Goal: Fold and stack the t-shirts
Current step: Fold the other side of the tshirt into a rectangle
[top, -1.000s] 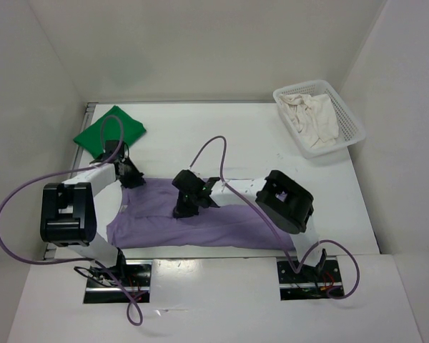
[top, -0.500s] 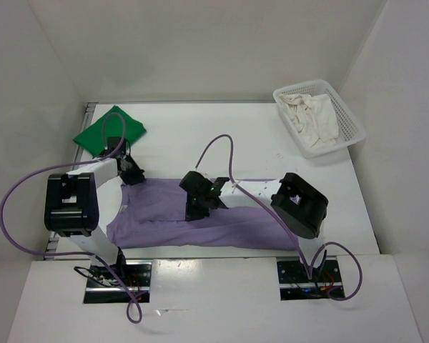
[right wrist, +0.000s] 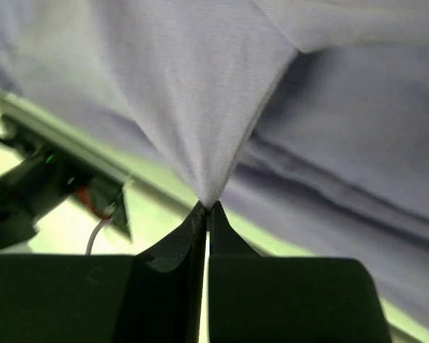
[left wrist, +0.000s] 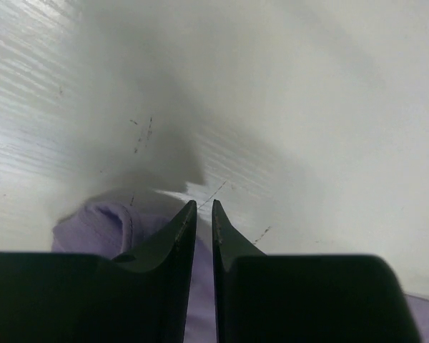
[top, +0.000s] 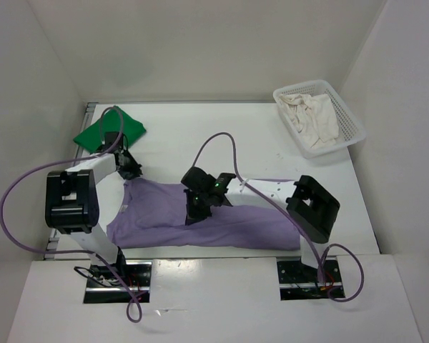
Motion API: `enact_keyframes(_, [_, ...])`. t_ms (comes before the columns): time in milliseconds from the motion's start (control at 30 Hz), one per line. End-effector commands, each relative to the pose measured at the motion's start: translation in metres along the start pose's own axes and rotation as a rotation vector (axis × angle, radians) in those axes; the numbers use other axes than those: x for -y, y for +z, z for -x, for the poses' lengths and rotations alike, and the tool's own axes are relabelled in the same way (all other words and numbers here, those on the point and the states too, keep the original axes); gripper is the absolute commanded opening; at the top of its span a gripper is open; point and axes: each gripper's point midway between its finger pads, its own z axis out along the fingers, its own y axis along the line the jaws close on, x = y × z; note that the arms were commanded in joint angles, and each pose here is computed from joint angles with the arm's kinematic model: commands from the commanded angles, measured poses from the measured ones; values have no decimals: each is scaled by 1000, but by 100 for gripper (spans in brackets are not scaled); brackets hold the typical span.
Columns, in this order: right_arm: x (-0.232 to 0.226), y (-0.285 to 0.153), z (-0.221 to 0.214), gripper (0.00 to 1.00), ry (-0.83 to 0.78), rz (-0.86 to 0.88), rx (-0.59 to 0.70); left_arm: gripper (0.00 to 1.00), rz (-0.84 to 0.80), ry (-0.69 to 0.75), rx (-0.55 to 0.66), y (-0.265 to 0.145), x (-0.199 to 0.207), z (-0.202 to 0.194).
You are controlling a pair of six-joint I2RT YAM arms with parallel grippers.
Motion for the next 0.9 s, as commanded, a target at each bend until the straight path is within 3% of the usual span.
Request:
enact_keyframes(0, [-29,-39,-6,1,-47,114,-26,21,5,44,24,2,3,14])
enact_keyframes(167, [-46,-59,8,2,-26,239,-24,21,8,55,37,0,5,20])
enact_keyframes(367, [4,-17,-1,21,3,81,-48,21,-11,61,74,-18,8,30])
enact_keyframes(400, [10,-12,-4,32,8,65,-61,21,-14,61,79,-27,8,29])
enact_keyframes(433, [15,-6,-6,35,0,51,-71,21,-25,62,96,-33,11,32])
enact_keyframes(567, [9,-18,5,39,-36,52,-17,25,17,83,108,-48,-1,31])
enact_keyframes(667, [6,-36,24,37,-39,75,38,39,59,61,76,-50,-18,29])
enact_keyframes(733, [15,-39,27,27,-26,74,40,47,79,40,40,-47,-32,18])
enact_keyframes(767, [19,-42,35,14,-9,78,59,50,78,42,27,-46,-36,15])
enact_keyframes(800, [19,-49,40,7,-18,95,82,53,72,42,36,-48,-35,16])
enact_keyframes(867, [26,-52,39,1,-6,89,86,53,57,50,11,-47,-34,9])
